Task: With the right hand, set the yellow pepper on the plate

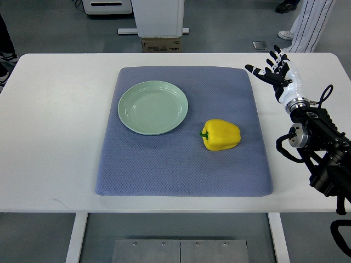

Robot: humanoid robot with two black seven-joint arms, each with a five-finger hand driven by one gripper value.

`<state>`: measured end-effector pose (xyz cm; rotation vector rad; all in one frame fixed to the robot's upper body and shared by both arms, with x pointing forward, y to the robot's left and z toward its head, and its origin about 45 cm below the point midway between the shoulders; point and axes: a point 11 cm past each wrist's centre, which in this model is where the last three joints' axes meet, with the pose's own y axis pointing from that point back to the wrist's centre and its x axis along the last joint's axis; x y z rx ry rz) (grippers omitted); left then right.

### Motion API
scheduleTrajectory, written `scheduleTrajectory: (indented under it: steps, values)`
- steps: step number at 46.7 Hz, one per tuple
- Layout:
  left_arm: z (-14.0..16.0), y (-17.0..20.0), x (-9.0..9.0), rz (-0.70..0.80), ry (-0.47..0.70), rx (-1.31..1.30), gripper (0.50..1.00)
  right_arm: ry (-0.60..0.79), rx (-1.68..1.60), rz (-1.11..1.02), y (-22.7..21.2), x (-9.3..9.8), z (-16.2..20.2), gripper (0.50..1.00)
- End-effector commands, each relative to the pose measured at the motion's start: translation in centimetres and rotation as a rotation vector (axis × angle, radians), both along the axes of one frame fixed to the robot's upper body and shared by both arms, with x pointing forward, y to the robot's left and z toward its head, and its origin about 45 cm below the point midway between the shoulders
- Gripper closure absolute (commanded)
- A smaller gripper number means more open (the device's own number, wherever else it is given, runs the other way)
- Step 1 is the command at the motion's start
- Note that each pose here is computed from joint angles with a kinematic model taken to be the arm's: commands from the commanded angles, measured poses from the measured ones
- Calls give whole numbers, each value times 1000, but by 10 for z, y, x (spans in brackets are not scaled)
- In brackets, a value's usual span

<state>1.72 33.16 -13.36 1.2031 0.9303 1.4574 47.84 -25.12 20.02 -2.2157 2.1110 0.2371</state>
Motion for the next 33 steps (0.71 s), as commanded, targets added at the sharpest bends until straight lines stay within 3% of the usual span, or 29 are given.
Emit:
scheduleTrajectory:
  steps: [1, 33]
  values:
    - [0, 0, -1, -2, 2, 0, 500, 1, -3, 6, 2, 0, 0, 500]
    - [0, 0, -5, 1, 6, 0, 500, -5, -6, 12, 4, 1, 2, 500]
